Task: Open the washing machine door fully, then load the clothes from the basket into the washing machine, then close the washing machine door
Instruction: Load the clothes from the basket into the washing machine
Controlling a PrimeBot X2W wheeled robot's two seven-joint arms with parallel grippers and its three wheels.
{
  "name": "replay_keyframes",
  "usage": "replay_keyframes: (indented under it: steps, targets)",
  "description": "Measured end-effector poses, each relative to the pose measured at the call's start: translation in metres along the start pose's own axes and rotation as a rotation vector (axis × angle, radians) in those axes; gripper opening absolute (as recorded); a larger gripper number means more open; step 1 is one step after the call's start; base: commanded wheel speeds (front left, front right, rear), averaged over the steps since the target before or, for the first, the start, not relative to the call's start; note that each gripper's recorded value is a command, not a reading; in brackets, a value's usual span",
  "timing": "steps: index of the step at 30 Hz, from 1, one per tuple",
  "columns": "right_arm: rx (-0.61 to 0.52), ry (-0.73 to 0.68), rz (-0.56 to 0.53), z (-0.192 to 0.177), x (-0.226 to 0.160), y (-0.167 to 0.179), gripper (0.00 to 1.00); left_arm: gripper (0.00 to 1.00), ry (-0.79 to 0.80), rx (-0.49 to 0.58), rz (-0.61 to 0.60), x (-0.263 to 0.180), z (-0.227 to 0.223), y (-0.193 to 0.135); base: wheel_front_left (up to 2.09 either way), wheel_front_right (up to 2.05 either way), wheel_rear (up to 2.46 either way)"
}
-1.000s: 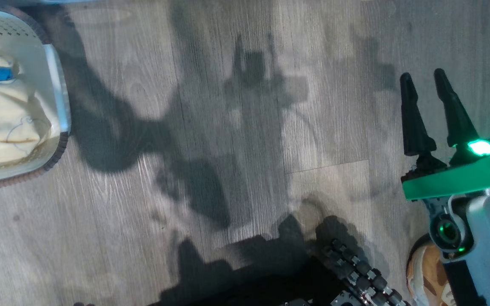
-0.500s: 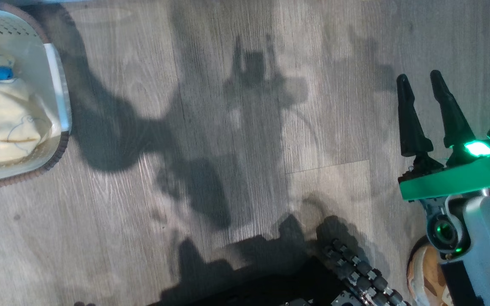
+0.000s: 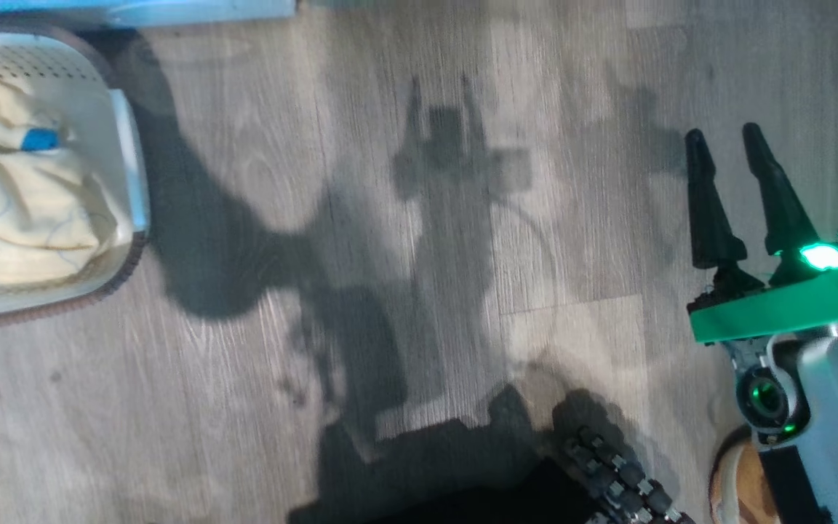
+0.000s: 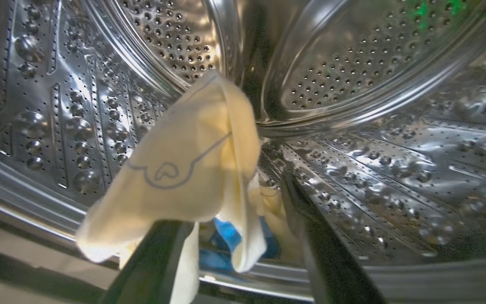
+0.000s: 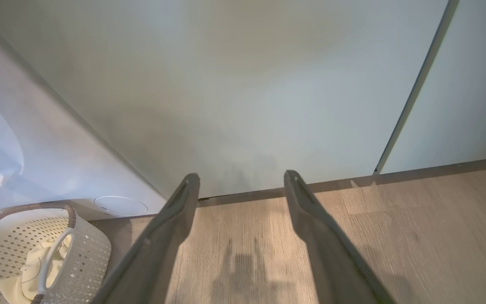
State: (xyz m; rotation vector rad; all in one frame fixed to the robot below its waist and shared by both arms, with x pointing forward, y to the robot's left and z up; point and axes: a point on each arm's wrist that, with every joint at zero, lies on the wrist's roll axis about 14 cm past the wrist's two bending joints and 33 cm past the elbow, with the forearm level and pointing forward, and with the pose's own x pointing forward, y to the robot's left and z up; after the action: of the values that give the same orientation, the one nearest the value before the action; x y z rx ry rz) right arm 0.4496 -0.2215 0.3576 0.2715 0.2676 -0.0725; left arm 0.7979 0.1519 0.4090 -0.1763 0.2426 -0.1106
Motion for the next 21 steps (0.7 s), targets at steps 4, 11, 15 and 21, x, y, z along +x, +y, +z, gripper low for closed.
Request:
replay_keyframes:
  steps: [4, 11, 15, 21]
  targets:
    - [0.006, -0.047, 0.015, 0.019, -0.004, 0.005, 1.0, 1.0, 0.085, -0.008, -0.046, -0.021, -0.011, -0.022, 0.0, 0.0, 0.0]
    - [0.019, -0.077, 0.014, 0.032, -0.025, 0.009, 1.0, 1.0, 0.167, 0.031, -0.102, -0.064, -0.024, -0.037, 0.0, 0.0, 0.0]
    - [0.011, -0.102, 0.026, 0.043, -0.036, 0.011, 1.0, 1.0, 0.145, 0.044, -0.119, -0.088, -0.012, -0.038, 0.0, 0.0, 0.0]
    - [0.021, -0.145, 0.041, 0.059, -0.053, 0.016, 1.0, 1.0, 0.086, 0.063, -0.131, -0.127, 0.007, -0.032, 0.0, 0.0, 0.0]
